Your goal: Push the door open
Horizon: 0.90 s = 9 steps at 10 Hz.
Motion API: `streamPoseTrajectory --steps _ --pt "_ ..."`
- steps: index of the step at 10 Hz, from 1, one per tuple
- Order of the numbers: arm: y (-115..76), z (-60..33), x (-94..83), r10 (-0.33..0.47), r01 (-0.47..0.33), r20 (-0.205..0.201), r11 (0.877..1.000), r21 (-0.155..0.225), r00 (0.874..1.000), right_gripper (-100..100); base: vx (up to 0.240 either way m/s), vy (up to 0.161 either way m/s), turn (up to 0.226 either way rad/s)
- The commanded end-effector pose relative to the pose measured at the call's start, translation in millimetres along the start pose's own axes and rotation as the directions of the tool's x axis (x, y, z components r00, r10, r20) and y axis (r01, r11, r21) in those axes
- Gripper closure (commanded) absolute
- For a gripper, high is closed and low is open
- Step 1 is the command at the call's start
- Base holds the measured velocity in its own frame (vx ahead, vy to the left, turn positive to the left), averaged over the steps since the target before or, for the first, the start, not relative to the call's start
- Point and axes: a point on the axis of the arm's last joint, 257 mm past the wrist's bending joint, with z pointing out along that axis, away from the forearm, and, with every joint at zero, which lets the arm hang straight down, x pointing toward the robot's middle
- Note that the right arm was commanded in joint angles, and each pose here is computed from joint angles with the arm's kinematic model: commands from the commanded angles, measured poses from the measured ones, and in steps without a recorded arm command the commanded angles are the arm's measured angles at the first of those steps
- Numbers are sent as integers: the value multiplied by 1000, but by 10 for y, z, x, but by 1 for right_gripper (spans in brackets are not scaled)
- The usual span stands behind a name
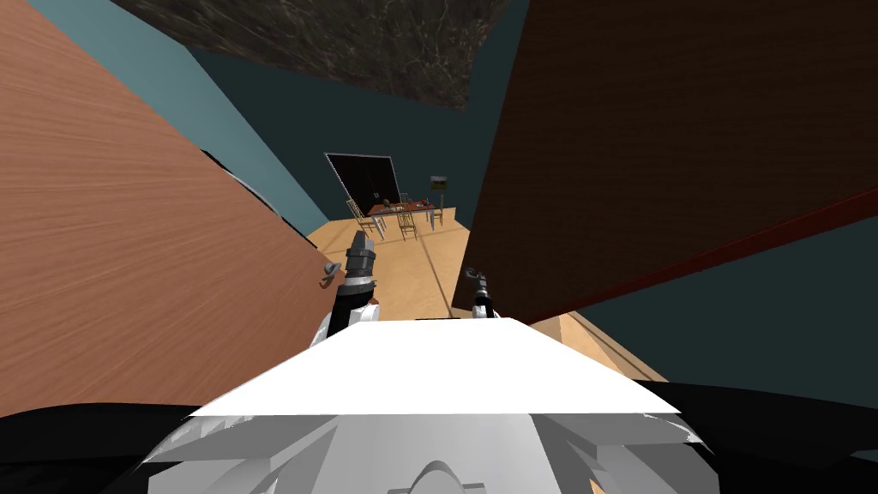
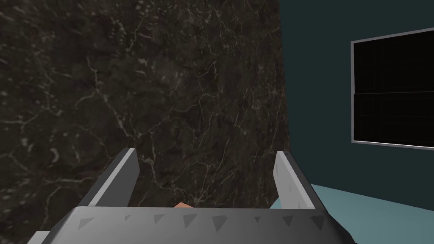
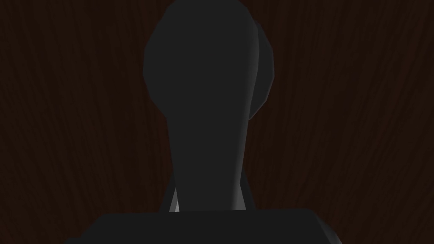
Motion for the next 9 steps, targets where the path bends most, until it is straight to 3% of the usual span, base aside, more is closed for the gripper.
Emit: streamPoseTrajectory --steps 1,9 --pt "55 44 -74 -4 4 14 1000 -16 1000 100 183 35 -37" --pt "77 46 -668 -11 13 140 1000 -19 990 100 198 33 -51"
